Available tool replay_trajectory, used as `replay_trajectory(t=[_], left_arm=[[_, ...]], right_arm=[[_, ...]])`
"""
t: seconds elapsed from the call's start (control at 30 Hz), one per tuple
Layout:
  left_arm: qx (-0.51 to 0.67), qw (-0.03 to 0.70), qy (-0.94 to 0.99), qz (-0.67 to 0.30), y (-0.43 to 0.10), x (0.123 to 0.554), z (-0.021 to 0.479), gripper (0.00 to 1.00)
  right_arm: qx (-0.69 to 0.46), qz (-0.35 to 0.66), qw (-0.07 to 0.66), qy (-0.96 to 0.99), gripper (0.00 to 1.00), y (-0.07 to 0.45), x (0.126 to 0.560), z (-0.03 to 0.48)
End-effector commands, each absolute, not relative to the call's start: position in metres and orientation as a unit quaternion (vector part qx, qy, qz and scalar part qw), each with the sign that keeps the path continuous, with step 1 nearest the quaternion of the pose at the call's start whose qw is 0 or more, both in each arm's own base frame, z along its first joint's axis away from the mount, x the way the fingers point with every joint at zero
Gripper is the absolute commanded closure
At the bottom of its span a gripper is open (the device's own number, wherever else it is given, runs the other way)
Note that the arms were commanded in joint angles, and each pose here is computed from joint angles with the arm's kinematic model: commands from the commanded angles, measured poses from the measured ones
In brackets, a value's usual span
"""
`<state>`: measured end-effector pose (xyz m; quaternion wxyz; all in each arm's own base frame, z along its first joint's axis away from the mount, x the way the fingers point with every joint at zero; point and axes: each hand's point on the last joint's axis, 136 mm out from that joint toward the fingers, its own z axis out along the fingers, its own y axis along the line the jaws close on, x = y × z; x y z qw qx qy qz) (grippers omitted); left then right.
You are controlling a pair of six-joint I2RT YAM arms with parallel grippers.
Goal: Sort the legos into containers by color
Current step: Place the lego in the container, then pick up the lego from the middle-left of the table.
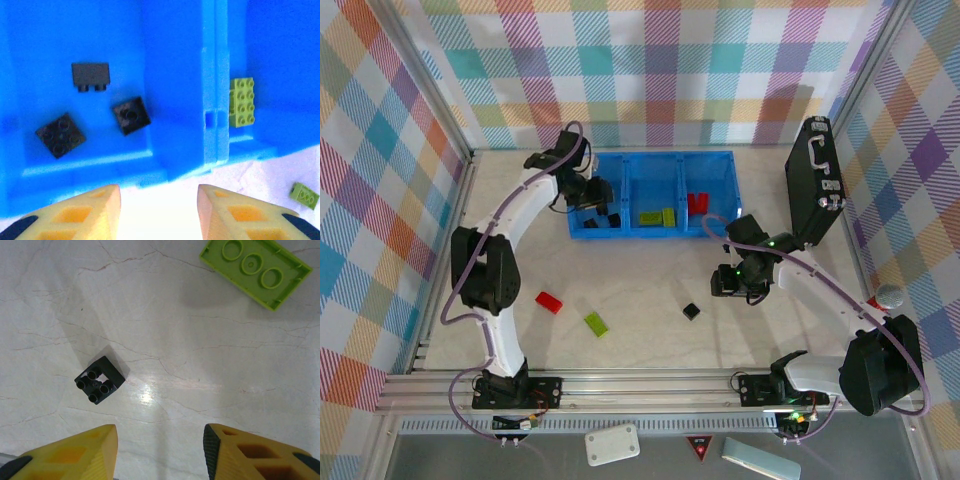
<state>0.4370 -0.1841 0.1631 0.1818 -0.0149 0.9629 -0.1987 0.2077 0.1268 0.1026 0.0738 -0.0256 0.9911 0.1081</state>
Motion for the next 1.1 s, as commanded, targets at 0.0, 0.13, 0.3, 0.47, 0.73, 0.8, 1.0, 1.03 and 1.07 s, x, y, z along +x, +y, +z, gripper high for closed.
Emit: replay_trajectory(t=[0.0,0.13,0.3,0.47,0.73,0.8,1.0,1.03,1.07], left_arm=[[-0.022,0.174,0.967,-0.188,-0.189,0.411,0.168,0.56],[-0.013,0.175,0.968,-0.177,-0.203,0.386,0.170,0.56],[0.008,0.174,0.971,-0.163,-0.230,0.355,0.168,0.55],[0.024,0.168,0.972,-0.160,-0.259,0.325,0.158,0.55],[0.042,0.142,0.975,-0.168,-0.304,0.288,0.132,0.55],[0.054,0.138,0.975,-0.167,-0.317,0.280,0.127,0.55],[0.177,0.118,0.954,-0.212,-0.379,0.244,0.118,0.56],[0.214,0.118,0.946,-0.214,-0.388,0.237,0.116,0.56],[0.246,0.119,0.938,-0.215,-0.394,0.230,0.114,0.56]], right_arm=[[-0.035,0.117,0.073,0.990,0.50,0.131,0.207,0.106],[-0.038,0.119,0.072,0.990,0.50,0.132,0.206,0.104],[-0.041,0.126,0.072,0.989,0.50,0.135,0.206,0.104],[-0.043,0.134,0.071,0.988,0.50,0.137,0.205,0.104],[-0.041,0.136,0.073,0.987,0.50,0.138,0.205,0.106],[-0.038,0.130,0.078,0.988,0.50,0.135,0.206,0.106],[-0.025,0.109,0.096,0.989,0.50,0.125,0.208,0.110],[-0.023,0.108,0.099,0.989,0.50,0.124,0.209,0.111],[-0.021,0.107,0.101,0.989,0.50,0.123,0.210,0.111]])
